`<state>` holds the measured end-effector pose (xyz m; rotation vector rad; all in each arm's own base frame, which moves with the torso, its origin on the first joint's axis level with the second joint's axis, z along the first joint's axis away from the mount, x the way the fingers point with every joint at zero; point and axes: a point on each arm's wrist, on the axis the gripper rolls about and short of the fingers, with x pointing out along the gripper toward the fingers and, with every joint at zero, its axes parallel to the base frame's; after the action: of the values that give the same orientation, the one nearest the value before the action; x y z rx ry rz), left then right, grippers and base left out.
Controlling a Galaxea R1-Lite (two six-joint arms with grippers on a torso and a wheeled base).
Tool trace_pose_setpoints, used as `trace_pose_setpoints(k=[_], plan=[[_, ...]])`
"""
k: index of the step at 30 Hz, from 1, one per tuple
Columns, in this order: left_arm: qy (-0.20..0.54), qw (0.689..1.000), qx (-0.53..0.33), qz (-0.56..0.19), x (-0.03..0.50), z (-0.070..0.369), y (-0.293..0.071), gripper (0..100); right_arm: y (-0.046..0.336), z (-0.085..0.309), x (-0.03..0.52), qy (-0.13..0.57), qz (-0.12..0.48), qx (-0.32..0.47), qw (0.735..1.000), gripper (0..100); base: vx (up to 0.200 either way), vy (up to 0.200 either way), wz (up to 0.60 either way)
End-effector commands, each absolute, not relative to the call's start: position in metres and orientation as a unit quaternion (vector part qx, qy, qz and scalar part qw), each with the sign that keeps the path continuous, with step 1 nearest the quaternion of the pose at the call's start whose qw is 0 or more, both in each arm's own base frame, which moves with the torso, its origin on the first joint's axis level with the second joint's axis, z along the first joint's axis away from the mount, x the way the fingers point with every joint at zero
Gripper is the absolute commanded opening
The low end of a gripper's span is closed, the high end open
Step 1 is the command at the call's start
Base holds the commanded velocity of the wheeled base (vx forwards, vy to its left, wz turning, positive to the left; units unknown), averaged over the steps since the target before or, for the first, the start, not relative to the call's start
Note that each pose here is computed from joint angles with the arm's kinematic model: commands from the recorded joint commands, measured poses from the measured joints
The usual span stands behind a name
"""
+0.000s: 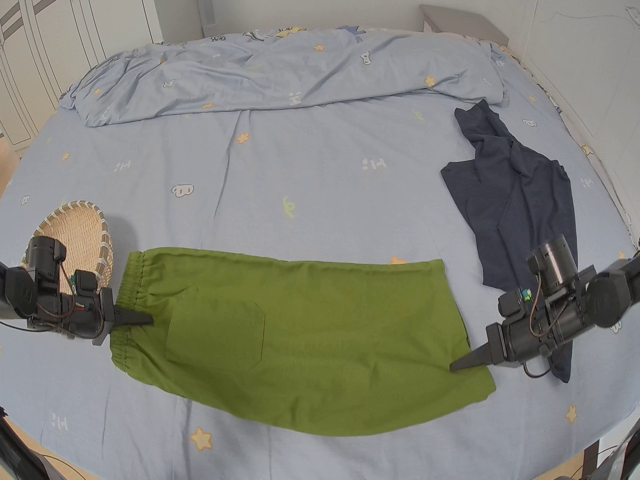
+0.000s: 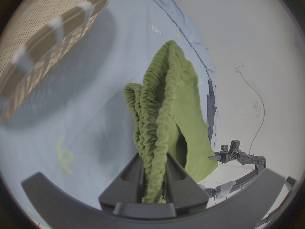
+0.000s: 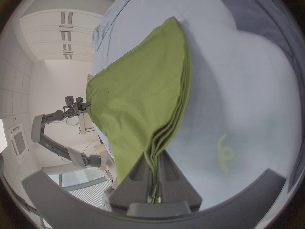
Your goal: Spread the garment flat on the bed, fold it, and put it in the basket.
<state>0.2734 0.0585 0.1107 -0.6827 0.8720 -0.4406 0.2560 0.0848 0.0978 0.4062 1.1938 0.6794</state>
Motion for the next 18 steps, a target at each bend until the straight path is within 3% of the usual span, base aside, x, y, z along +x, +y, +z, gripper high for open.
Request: trace_pose_setpoints(k=[1,18], plan=[[0.424,0.824,-0.312,-0.207,0.232,0.101,0.053,0,0.094,0.083,0.216,0.551,0.340,0.162,0.745,0,0.000,0.000,0.00],[0.411,0.842,-0.290,-0.197,0.230,0.097,0.071,0,0.092,0.066,0.215,0.562,0.334,0.163,0.739,0,0.000,0.000,0.00]])
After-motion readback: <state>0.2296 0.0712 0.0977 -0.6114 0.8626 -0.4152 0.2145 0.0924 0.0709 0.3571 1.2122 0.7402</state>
